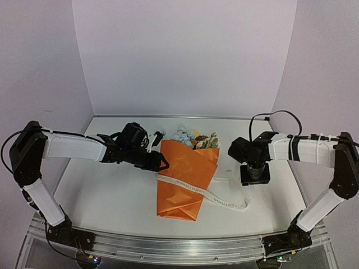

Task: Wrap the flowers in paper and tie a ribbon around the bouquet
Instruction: Adjust the left side of the ribbon on the folded bouquet, then pick up the right side of the ribbon from the center of the board, then place the right side of the ribbon on the folded bouquet, then cross the ribbon over the folded bouquet.

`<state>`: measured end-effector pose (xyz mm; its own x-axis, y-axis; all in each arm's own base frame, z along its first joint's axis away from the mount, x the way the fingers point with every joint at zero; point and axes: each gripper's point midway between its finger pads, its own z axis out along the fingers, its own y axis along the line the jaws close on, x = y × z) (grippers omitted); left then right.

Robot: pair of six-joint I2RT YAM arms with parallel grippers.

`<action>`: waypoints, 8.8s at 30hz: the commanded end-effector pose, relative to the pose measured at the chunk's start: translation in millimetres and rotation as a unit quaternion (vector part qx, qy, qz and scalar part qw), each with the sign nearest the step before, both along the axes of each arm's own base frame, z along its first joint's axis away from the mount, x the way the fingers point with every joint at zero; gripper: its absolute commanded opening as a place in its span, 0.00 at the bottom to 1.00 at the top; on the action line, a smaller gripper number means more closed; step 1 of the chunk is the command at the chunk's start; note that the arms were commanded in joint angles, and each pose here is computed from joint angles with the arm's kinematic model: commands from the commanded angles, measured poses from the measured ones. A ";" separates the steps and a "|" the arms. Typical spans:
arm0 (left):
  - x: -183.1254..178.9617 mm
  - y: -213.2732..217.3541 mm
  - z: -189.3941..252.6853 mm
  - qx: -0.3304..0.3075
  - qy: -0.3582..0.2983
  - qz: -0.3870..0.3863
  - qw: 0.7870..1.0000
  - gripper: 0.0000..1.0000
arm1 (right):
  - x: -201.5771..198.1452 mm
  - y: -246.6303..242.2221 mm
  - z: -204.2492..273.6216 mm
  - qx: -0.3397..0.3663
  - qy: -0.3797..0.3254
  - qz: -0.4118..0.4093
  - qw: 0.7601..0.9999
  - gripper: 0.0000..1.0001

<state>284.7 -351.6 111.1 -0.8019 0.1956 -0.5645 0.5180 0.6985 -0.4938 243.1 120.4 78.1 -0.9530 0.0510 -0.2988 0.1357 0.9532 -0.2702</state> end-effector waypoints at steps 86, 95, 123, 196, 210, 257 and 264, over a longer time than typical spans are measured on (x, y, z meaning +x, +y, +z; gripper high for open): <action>-4.5 -2.5 -48.2 0.133 -0.061 -0.005 0.989 0.26 | 11.0 303.5 138.3 0.660 0.229 0.221 0.681 0.00; 4.3 -15.7 -41.5 0.100 -0.063 -0.008 0.993 0.15 | -30.2 271.6 77.7 0.592 0.286 0.208 0.724 0.17; -5.4 -21.6 -35.0 0.076 -0.066 -0.039 0.994 0.13 | 47.7 217.8 -20.8 0.315 0.155 0.040 0.936 0.54; -10.4 -13.5 -15.5 0.049 -0.097 -0.039 0.993 0.11 | -27.3 307.4 29.2 0.504 0.195 0.156 0.827 0.00; -15.0 -11.5 -12.5 0.053 -0.104 -0.060 0.991 0.11 | -47.5 321.2 45.9 0.573 0.237 0.166 0.767 0.00; -6.0 20.6 -3.8 0.050 -0.097 -0.008 0.994 0.19 | 6.1 319.6 1.9 0.556 0.235 0.074 0.794 0.00; -3.3 8.5 4.1 0.025 -0.078 -0.020 0.996 0.25 | 0.1 286.2 3.9 0.472 0.240 0.100 0.842 0.00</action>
<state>272.6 -327.4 89.3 -0.7038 0.2961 -0.6458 0.6009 0.7331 -0.3187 245.2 427.8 76.2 -0.9632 -0.0942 0.2518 0.1213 0.6836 0.7197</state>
